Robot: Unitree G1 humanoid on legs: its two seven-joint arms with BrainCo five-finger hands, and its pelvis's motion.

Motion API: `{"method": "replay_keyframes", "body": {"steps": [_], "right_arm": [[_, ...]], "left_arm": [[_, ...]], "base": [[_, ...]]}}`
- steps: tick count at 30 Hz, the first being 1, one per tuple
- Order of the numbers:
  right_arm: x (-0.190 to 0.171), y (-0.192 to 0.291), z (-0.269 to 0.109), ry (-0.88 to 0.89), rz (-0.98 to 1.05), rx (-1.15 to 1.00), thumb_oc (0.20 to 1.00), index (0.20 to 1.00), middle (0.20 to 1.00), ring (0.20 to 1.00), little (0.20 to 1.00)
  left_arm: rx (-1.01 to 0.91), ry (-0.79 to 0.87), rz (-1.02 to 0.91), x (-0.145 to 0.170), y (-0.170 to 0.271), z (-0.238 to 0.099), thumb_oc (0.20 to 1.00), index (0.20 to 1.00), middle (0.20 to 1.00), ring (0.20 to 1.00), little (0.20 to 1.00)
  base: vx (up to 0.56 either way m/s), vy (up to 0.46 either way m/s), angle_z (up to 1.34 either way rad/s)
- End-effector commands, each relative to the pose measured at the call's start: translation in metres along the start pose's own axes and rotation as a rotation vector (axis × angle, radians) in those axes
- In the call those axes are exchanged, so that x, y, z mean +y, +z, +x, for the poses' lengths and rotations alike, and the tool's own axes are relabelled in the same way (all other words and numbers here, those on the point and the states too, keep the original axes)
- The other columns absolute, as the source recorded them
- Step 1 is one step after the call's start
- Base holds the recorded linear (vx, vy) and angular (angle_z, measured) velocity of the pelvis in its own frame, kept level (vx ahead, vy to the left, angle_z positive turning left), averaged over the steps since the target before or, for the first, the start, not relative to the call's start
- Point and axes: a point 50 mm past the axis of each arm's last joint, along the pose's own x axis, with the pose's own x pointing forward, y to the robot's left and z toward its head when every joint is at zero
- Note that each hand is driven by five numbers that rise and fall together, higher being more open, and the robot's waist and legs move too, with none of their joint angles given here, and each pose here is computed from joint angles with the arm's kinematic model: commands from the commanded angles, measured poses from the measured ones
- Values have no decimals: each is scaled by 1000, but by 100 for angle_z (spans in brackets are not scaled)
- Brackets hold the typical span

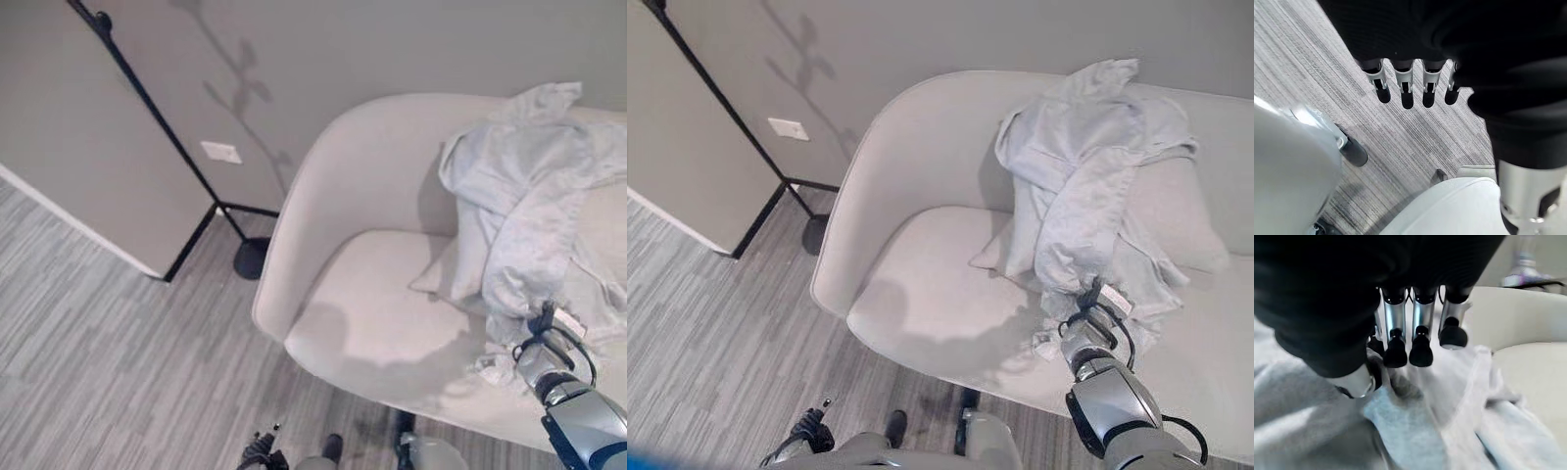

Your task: Hang the clothes on the sofa on the clothes rack.

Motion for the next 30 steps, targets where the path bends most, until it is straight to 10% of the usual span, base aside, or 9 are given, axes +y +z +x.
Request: {"method": "replay_keyframes", "body": {"steps": [1, 18, 30], "right_arm": [[-25, 23, 11, -145, 102, -126, 200, 200, 200, 200, 200], [-110, 186, -48, -236, 935, -656, 200, 200, 200, 200, 200], [-212, 281, -45, -217, 1113, -939, 200, 200, 200, 200, 200]], "left_arm": [[-5, 80, 34, 23, 3, 2, 1000, 1000, 1000, 1000, 1000], [-443, -76, 161, -30, 90, -13, 1000, 1000, 1000, 1000, 1000], [-642, -173, 367, -49, 123, -33, 1000, 1000, 1000, 1000, 1000]], "base": [[-42, 73, -40], [-63, 71, -14], [-29, 22, -6]]}}
